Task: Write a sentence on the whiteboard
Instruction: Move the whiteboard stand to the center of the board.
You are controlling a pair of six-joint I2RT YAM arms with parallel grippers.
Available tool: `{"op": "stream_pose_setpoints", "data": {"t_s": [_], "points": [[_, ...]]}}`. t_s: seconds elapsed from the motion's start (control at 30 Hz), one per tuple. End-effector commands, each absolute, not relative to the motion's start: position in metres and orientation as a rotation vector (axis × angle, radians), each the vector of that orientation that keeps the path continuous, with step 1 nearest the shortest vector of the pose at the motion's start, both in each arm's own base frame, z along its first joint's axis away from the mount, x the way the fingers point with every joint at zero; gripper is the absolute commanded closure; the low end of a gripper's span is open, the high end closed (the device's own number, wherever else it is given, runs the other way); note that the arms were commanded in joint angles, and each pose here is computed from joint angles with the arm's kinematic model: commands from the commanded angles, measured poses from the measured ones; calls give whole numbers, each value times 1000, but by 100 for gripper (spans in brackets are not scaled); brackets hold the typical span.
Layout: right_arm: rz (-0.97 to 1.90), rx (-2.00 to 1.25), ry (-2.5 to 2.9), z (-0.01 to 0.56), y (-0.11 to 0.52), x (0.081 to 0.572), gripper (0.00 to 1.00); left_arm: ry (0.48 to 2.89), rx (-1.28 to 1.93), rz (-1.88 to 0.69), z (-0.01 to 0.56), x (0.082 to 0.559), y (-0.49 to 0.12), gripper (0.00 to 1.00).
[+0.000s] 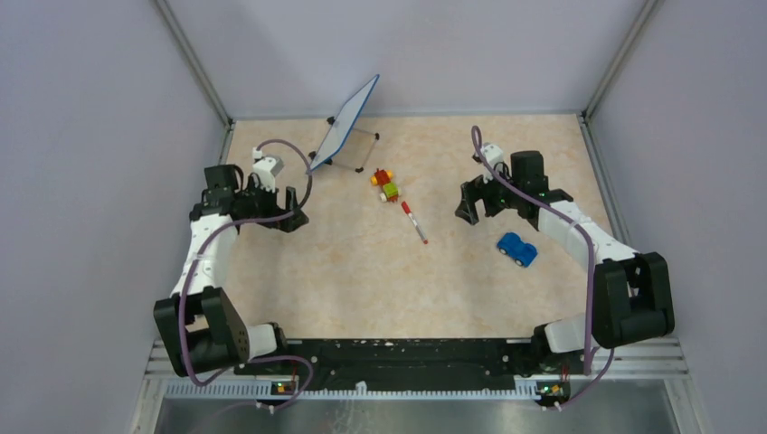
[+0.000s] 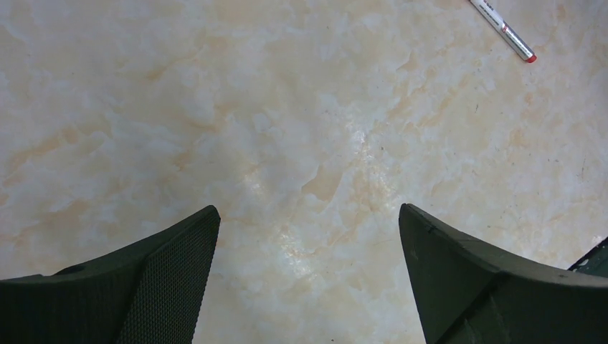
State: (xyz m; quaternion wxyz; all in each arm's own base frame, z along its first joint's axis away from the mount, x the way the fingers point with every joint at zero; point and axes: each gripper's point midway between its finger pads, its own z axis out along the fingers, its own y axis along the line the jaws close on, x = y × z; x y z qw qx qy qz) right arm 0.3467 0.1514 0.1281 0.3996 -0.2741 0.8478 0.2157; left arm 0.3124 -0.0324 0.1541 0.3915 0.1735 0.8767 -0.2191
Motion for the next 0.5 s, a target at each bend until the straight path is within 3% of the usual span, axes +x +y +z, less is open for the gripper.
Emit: {"op": "stream_pose_setpoints", "data": {"t_s": [0.0,0.27,0.47], "points": [[535,-721,2074,148,153,351,7,2190,404,-521,170,345,-23,1],[531,-729,2099,144,152,352,7,2121,292,-385,200,451,17,1],[547,-726,2106,144,154,350,7,2068,221,-345,190,522,34,3]]}}
